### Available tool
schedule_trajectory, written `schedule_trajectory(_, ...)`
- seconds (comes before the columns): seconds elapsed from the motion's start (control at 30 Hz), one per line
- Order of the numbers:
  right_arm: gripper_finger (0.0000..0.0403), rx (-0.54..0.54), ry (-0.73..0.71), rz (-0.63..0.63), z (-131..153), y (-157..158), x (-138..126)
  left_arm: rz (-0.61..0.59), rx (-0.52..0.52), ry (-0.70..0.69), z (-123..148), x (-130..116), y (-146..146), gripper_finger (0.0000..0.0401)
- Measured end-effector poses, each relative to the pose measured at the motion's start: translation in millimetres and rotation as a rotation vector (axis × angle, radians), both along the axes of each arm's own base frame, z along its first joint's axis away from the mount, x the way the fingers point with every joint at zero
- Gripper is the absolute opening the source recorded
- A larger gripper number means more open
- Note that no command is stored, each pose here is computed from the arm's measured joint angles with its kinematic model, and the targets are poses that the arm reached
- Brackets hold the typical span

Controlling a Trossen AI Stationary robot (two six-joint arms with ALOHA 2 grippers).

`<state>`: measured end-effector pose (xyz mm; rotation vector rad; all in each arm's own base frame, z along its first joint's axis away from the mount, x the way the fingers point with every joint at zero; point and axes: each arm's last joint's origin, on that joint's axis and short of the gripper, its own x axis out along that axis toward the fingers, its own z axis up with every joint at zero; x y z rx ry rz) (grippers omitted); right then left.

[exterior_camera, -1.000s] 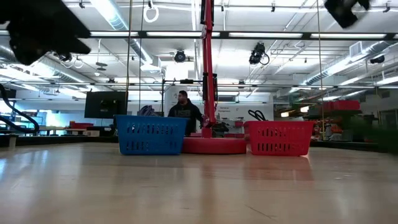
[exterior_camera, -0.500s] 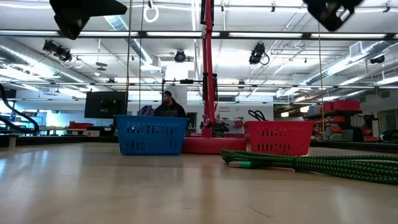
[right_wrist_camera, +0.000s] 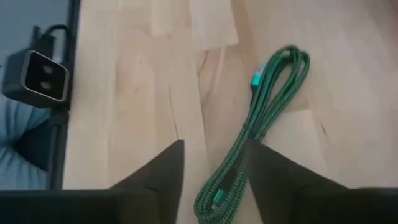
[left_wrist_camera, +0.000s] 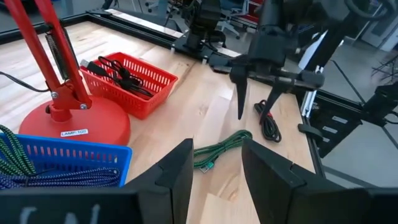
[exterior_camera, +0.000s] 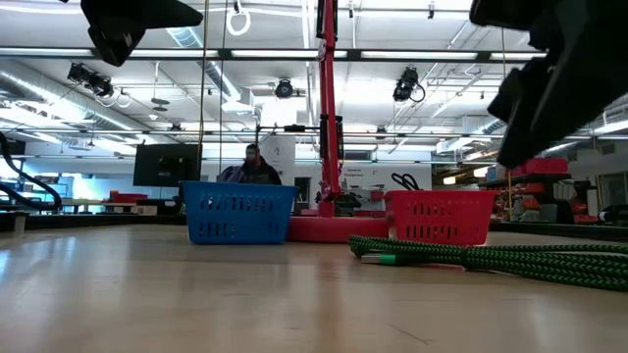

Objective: Pick & Place USB Port
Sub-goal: Put the green charger cable into the blue bin

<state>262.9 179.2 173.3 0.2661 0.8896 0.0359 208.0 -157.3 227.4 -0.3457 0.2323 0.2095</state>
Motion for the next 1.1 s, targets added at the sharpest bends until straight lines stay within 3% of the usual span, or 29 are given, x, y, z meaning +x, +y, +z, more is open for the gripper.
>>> schedule_trajectory(0.23, 0.0218, -0.015, 0.068, -0.044, -23, 0, 5, 0.0, 0.0, 0.0, 0, 0, 0, 0.0142)
schedule_trajectory(0.6, 0.0208, -0.042, 0.07, -0.098, -30, -6, 11, -0.019, -0.006, 0.005, 0, 0, -1, 0.0142)
schedule_trajectory(0.9, 0.0205, -0.058, 0.122, -0.104, -54, -3, 14, -0.024, -0.008, 0.007, 0, 0, -1, 0.0142)
schedule_trajectory(1.0, 0.0191, -0.061, 0.131, -0.127, -59, -3, 15, -0.024, -0.008, 0.007, -1, 0, -1, 0.0142)
schedule_trajectory(1.1, 0.0127, -0.066, 0.148, -0.153, -62, -4, 15, -0.024, -0.008, 0.007, 0, 0, -1, 0.0142)
